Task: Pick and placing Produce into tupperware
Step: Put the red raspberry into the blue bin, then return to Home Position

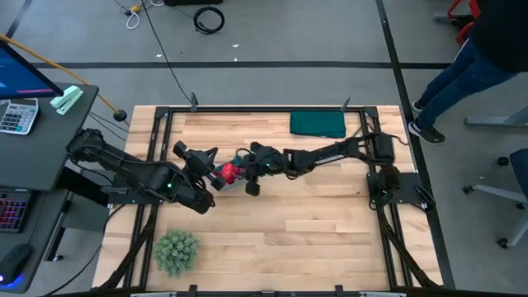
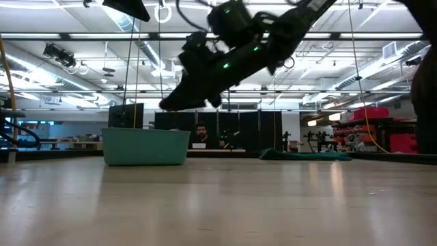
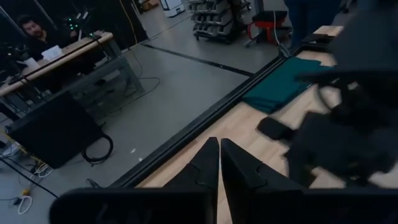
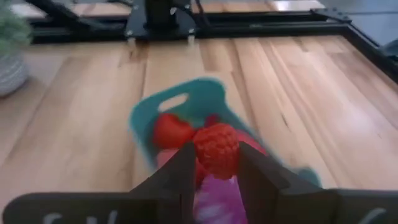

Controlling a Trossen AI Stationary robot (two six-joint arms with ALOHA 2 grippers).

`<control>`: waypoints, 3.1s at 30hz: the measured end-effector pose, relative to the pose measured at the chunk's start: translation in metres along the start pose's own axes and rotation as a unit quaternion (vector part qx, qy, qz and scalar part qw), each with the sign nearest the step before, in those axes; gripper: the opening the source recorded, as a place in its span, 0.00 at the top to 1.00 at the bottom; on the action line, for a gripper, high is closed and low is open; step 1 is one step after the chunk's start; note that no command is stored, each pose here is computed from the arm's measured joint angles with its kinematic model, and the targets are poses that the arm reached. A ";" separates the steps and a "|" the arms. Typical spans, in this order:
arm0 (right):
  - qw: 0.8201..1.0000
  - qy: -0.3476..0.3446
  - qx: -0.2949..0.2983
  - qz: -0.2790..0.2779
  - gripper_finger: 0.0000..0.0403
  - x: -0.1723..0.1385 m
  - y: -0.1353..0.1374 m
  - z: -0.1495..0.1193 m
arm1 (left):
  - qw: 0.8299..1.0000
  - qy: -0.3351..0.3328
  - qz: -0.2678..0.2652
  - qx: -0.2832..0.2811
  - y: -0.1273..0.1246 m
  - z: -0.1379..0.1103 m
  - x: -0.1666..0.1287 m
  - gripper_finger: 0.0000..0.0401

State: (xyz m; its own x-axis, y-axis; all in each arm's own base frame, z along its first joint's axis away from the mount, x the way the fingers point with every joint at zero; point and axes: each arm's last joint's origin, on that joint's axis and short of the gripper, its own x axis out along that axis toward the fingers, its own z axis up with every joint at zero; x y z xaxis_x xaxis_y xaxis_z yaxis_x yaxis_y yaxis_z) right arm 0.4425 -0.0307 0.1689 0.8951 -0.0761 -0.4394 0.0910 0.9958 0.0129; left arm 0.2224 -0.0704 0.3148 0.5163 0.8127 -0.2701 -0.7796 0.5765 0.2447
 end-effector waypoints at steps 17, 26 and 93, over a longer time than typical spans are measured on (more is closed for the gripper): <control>0.995 0.090 0.005 0.044 0.61 0.052 -0.003 0.005 | 0.999 0.013 0.037 0.031 0.007 0.002 0.016 0.98; 0.994 0.096 -0.008 0.051 0.56 0.031 0.016 0.026 | 0.998 0.014 0.037 0.038 0.007 0.002 0.017 0.90; 0.992 -0.115 0.052 -0.024 0.57 -0.299 -0.015 -0.063 | 0.979 -0.051 -0.094 -0.176 0.091 -0.065 0.002 0.94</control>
State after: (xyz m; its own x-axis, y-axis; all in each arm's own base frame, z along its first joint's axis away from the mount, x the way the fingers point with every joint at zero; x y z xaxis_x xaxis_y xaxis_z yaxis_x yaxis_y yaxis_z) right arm 0.1462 -0.0195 0.2438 0.9632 -0.1453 -0.2262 0.1701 0.9809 0.0943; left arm 0.1295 -0.0220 0.2756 0.6811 0.7096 -0.1805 -0.7319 0.6666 -0.1413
